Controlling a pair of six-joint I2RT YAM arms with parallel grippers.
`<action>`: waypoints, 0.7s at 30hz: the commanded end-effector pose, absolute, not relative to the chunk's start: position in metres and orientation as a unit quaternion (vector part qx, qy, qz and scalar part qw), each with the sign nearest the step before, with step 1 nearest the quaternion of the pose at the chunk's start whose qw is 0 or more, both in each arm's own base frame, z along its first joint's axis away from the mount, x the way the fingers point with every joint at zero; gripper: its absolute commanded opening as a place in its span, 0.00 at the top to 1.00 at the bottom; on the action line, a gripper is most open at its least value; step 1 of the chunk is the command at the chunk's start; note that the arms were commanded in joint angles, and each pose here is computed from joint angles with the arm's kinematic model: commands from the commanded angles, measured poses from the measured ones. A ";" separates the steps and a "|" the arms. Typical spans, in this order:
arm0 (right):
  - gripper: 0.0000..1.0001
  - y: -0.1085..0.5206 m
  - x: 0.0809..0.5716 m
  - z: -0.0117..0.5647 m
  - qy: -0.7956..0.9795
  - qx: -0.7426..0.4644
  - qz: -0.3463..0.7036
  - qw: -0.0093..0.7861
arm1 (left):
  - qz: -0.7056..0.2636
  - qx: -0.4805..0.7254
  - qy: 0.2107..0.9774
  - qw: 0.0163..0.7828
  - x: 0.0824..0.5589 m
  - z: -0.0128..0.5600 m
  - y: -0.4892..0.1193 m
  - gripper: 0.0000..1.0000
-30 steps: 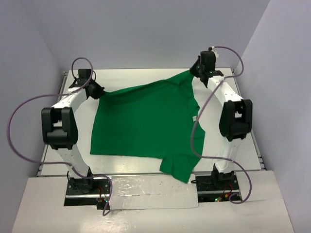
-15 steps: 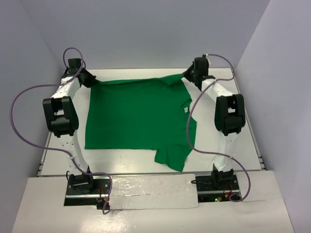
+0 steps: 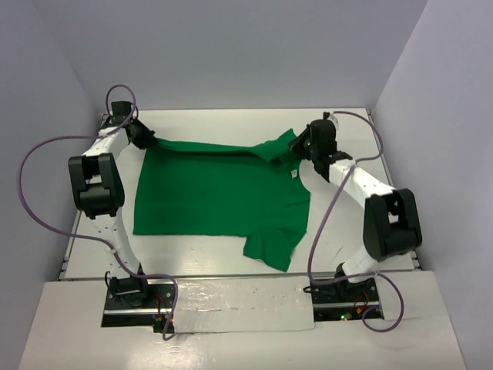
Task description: Fold and stack the t-shirts
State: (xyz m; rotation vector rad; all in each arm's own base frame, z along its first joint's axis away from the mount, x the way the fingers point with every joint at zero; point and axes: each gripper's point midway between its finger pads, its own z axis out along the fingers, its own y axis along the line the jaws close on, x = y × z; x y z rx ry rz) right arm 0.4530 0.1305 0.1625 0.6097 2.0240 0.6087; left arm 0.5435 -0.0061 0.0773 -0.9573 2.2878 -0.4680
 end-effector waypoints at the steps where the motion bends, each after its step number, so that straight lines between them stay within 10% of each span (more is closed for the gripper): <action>1: 0.91 0.119 0.424 0.160 0.812 0.265 0.232 0.466 | -0.172 -0.345 0.858 0.339 0.540 0.111 0.000 0.90; 19: 0.91 0.124 0.332 0.090 0.847 0.280 0.193 0.409 | -0.149 -0.365 0.862 0.319 0.505 0.093 0.006 0.89; 21: 0.89 0.123 0.327 0.086 0.847 0.284 0.194 0.404 | -0.136 -0.381 0.862 0.304 0.497 0.089 0.008 0.75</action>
